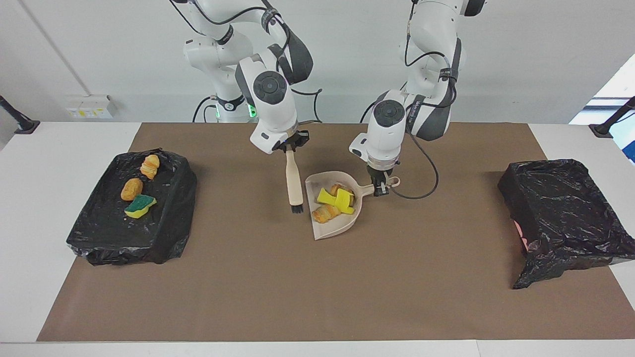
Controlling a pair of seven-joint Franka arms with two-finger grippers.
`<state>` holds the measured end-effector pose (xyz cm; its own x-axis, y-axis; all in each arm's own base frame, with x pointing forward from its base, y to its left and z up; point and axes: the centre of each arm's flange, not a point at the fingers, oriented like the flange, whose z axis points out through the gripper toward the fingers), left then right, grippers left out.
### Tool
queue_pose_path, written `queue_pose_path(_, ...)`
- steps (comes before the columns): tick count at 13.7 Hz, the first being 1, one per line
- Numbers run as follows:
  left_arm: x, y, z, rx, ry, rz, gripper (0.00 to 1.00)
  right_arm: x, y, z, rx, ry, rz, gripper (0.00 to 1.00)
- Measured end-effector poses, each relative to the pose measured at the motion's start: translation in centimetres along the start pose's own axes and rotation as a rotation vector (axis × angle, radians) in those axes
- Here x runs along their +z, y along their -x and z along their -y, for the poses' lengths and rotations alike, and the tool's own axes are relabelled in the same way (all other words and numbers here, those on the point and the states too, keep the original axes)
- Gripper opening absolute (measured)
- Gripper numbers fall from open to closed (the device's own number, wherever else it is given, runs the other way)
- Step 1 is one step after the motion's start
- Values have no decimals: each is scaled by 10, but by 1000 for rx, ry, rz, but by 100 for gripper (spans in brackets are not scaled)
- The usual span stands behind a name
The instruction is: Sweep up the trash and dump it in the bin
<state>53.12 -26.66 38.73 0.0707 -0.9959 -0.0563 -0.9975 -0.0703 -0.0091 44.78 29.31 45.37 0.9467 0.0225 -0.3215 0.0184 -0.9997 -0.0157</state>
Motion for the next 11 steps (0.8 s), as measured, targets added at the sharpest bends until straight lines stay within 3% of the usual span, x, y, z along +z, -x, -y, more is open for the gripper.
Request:
queue_pose_path(4,-41,88,28,-10,-15,-7,31,37,41,31,-27,-57,65,26)
queue_pose_path(8,-74,215,48,-86,19,2,31,87,85,53,-11,-45,61,26)
queue_pose_path(11,-98,307,63,-112,19,-37,31,107,101,65,25,-54,28,26)
